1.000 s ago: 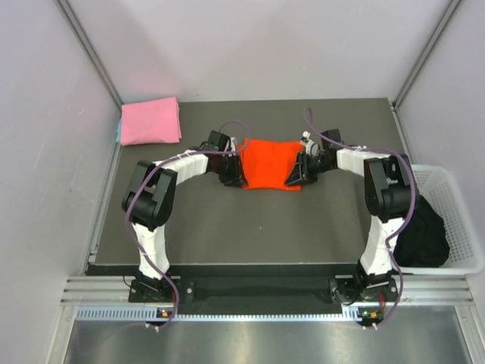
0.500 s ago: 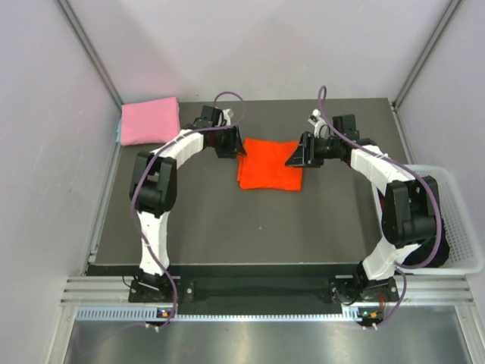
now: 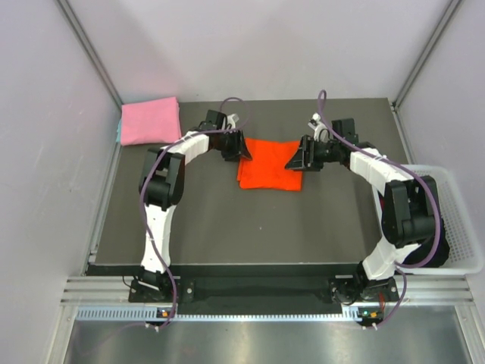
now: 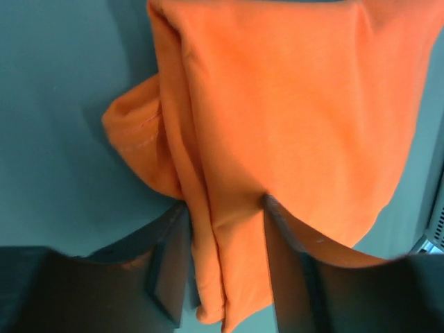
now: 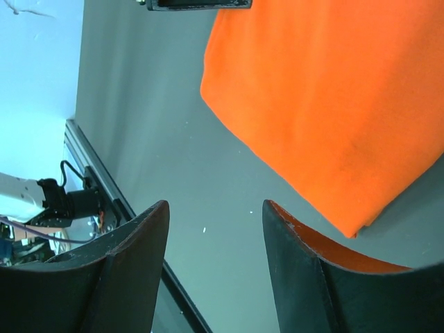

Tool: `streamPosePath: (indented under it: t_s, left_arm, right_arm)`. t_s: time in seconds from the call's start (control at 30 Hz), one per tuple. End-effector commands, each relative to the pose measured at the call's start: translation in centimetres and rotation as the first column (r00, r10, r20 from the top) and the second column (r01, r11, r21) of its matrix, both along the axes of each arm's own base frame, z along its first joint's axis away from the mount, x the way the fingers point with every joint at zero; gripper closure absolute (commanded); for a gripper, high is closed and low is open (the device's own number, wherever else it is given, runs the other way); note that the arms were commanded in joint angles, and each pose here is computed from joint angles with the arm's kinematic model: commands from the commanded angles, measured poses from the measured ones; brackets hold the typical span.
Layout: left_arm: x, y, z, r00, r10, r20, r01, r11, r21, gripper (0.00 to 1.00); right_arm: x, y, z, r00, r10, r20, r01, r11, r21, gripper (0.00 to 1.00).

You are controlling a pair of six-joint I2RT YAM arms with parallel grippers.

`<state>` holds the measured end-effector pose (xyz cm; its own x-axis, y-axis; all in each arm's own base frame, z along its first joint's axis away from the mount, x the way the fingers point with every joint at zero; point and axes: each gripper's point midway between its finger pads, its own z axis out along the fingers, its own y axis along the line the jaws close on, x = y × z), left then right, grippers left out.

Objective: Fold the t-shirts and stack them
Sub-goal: Neatly place the folded tshirt to the corner

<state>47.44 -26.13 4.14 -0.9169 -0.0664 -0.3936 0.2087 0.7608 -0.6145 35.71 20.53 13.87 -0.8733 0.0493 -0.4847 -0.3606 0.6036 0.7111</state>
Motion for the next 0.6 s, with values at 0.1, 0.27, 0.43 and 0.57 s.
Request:
streamPosePath:
  t_s: [0.1, 0.27, 0.43, 0.57]
  left_arm:
    - [0.3, -1.3, -1.7, 0.999, -0.034, -0.028, 0.032, 0.998, -0.052, 0.62]
    - [0.3, -1.8, 0.1, 0.996, -0.083, -0.018, 0.081, 0.992, -0.099, 0.93]
    - [1.3, -0.4, 4.1, 0.994, -0.105, 0.017, 0.107, 0.982, -0.156, 1.00]
    - [1.8, 2.8, 5.9, 0.992, -0.118, 0.047, 0.123, 0.984, -0.128, 1.00]
  right_arm:
    - [0.9, 0.1, 1.1, 0.997, -0.011, 0.071, 0.009, 1.000, 0.025, 0.43]
    - [0.8, 0.1, 1.0, 0.997, -0.012, 0.071, 0.010, 1.000, 0.025, 0.43]
    - [0.7, 0.1, 1.3, 0.997, -0.016, 0.076, 0.014, 1.000, 0.025, 0.43]
    - [0.5, 0.0, 1.7, 0.996, -0.015, 0.088, 0.013, 1.000, 0.027, 0.43]
